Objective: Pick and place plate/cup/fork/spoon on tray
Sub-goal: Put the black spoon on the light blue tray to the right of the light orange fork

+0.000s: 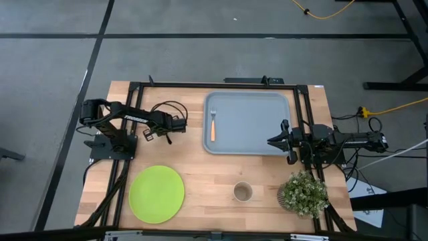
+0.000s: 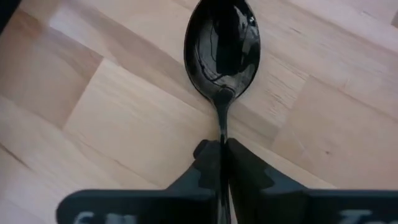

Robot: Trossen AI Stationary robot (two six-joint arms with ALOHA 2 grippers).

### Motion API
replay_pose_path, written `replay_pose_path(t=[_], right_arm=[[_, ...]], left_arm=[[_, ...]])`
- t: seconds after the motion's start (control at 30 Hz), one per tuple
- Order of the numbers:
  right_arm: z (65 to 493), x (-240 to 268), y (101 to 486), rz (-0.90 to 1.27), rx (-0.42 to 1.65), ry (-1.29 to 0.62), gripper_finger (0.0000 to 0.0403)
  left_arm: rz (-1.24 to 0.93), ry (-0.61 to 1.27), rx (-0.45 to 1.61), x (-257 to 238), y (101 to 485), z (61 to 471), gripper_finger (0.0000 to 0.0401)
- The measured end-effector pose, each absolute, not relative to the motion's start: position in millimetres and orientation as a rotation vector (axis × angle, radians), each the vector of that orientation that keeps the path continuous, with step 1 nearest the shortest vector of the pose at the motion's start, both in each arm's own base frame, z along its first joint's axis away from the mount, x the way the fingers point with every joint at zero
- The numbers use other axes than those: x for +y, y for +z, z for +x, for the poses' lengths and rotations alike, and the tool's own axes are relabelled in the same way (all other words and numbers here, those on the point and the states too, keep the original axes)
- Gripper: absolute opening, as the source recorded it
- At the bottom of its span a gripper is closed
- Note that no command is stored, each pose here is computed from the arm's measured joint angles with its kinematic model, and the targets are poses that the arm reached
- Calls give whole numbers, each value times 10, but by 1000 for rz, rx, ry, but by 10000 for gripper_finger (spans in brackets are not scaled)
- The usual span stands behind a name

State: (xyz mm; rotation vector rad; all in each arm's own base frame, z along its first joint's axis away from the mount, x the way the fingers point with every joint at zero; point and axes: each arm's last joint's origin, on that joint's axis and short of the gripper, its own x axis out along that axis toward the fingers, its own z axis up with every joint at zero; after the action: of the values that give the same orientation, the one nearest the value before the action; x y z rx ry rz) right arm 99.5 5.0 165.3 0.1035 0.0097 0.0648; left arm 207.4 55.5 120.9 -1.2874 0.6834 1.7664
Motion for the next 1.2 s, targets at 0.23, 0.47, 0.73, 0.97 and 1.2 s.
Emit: replay_pose_path(t=[0.23, 0.47, 0.73, 0.97, 1.2], right_arm=[[995, 50, 1653, 104, 10, 64, 51], [995, 49, 1652, 104, 10, 64, 51], [995, 49, 1652, 104, 10, 64, 51], [998, 50, 1650, 107, 14, 63, 51], [1000, 49, 1645, 130, 20, 62, 51]], left_arm=[[-1195, 1698, 716, 551, 1239, 2126, 5], [-1112, 1491, 669, 606, 1526, 2480, 2], [-1014, 1178, 342, 678, 1878, 3002, 2], [-936, 1137, 353, 782, 1872, 3448, 1], [-1019, 1027, 493, 945, 1619, 3959, 1]])
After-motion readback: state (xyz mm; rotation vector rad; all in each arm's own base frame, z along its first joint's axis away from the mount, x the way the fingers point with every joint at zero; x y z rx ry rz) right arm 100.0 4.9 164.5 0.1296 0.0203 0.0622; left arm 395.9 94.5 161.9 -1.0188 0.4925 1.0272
